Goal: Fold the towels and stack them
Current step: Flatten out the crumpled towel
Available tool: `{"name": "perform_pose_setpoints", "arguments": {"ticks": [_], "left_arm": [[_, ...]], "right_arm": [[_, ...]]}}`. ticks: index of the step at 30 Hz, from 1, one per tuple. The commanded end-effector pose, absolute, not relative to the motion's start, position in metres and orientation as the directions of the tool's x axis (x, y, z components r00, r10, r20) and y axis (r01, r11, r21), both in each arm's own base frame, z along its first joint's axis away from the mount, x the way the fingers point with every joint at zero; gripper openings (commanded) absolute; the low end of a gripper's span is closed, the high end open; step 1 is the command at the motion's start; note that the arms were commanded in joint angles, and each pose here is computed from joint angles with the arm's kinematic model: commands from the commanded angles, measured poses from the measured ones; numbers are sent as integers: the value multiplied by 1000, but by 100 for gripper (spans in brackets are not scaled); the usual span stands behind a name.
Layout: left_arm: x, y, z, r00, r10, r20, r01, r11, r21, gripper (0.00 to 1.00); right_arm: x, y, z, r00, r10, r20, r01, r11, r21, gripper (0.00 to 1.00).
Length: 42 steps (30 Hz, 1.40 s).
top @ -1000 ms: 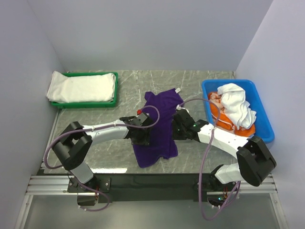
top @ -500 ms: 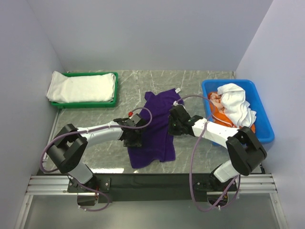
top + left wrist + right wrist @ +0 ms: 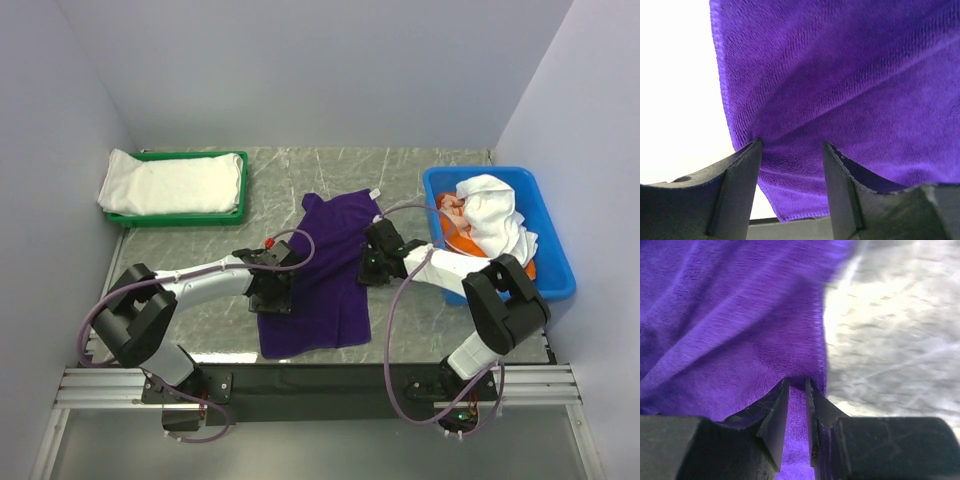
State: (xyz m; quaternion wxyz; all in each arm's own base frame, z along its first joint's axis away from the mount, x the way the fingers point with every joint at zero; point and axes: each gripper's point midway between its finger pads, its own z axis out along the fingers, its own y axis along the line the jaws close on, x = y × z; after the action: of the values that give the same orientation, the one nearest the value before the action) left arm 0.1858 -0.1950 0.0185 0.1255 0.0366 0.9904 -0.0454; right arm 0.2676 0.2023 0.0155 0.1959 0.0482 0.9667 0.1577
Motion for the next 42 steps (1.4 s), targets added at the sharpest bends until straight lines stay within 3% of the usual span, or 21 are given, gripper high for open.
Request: {"name": "perform_pose_setpoints", "arguments": {"ticks": [1,5,11,15,19,22,25,27,28,30,34,42], "left_arm": [[174,-199,25,-972,90,-219,121,984,-134,59],[164,-216,27,-973,114,-200,154,968,-198,61],[150,-244,50,-972,123,-202,184,928,-323,66],[154,-254,81,-963,98,-251,193,900,-390,67],[211,-258,127,-909,10,-416,173,918,-356,68],[262,-254,133,-881,-27,-473,139,940,-313,68],[342,-257,157,-819,-111,-564,86,946,-312,66],[374,-260,129,-829,-98,-550,53,966,-252,64],[398,-267,145,-802,-108,-588,59,964,-258,63],[419,-268,110,-830,-86,-551,31,979,-199,57],[460,-272,100,-821,-102,-562,18,979,-204,51],[449,-265,46,-870,-97,-484,-10,984,-179,43]], "right_arm": [[233,163,-2,-949,174,-264,111,966,235,29],[208,142,-6,-940,252,-229,204,955,214,30],[200,124,23,-889,330,-316,263,935,238,33],[225,123,53,-848,300,-437,206,946,251,33],[278,132,99,-766,230,-600,92,963,253,33],[325,143,128,-703,201,-683,45,970,240,34],[368,154,140,-652,206,-730,29,968,248,33],[391,163,135,-659,202,-724,21,968,251,33],[400,165,134,-658,203,-726,19,967,253,33],[417,176,123,-682,185,-708,-1,967,254,33],[429,190,99,-733,149,-664,-27,969,247,33],[406,193,37,-829,136,-543,-7,968,253,33]]}}
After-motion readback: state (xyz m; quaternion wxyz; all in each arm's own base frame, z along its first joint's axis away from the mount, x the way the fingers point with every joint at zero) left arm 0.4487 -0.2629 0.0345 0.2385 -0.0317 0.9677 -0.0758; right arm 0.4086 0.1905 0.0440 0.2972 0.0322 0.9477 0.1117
